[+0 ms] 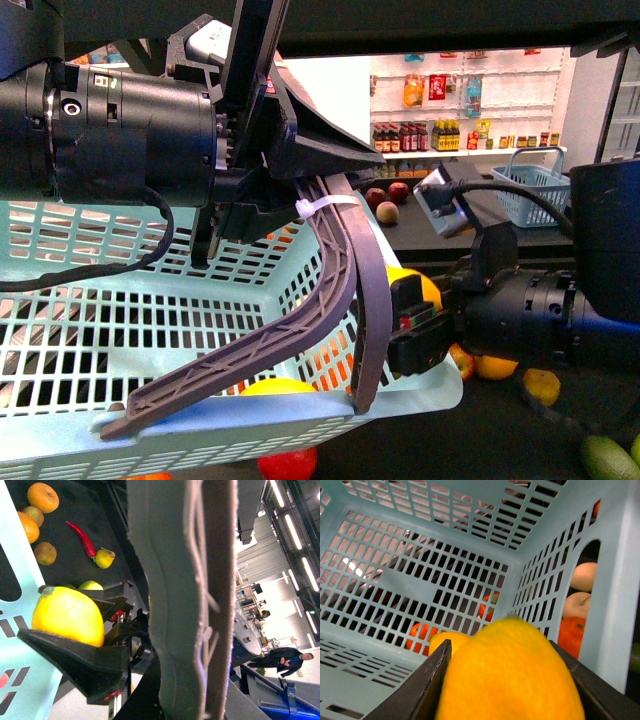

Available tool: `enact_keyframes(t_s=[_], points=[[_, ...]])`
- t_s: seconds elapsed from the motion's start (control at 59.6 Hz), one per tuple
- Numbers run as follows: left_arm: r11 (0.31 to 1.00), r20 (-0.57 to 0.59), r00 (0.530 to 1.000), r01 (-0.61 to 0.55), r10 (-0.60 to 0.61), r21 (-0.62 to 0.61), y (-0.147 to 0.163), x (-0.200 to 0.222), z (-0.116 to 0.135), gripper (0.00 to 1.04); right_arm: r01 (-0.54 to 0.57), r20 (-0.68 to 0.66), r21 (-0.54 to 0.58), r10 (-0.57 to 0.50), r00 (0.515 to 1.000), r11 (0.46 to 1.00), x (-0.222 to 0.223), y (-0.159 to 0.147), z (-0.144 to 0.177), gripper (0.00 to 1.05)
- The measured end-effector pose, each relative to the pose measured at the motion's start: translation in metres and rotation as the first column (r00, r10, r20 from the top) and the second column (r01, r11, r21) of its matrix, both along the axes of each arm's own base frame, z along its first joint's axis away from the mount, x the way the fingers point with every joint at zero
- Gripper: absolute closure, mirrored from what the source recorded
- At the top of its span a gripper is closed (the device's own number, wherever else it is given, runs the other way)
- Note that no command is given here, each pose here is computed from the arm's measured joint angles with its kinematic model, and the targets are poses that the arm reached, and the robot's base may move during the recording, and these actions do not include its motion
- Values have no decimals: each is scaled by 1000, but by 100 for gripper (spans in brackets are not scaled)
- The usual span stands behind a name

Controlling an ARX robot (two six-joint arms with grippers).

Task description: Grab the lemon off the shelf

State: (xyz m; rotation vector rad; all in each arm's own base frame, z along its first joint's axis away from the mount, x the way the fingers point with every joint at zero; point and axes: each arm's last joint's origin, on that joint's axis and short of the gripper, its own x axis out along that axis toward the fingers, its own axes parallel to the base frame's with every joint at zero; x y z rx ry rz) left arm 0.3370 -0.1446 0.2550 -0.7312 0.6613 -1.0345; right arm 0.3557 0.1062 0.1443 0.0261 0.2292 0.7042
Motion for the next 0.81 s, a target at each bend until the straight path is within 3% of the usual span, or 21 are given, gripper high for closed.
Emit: enact_keyframes(t_s=[0.185, 0.285, 0.52, 0.722, 0.805], points=[[1000, -2, 1000, -2, 2, 0, 0, 0, 0, 96, 44, -14, 15, -44, 999, 999, 6, 0, 0, 13], [1000, -1, 1000, -2, 2, 0, 0, 0, 0, 96, 96, -14, 19, -96, 995, 995, 8, -10, 9, 1], [1000, -1, 1000, -3, 3, 1, 0, 0, 0, 96, 315, 148, 12, -313, 938, 949, -11, -66, 70, 2], [1000, -2, 1000, 0, 0, 0, 0, 0, 0, 96, 444, 278, -7, -424, 862, 896, -92, -102, 114, 2], [1000, -3, 1000, 0, 0, 0, 0, 0, 0, 96, 538, 313, 13, -515, 798, 843, -144, -112, 129, 3]])
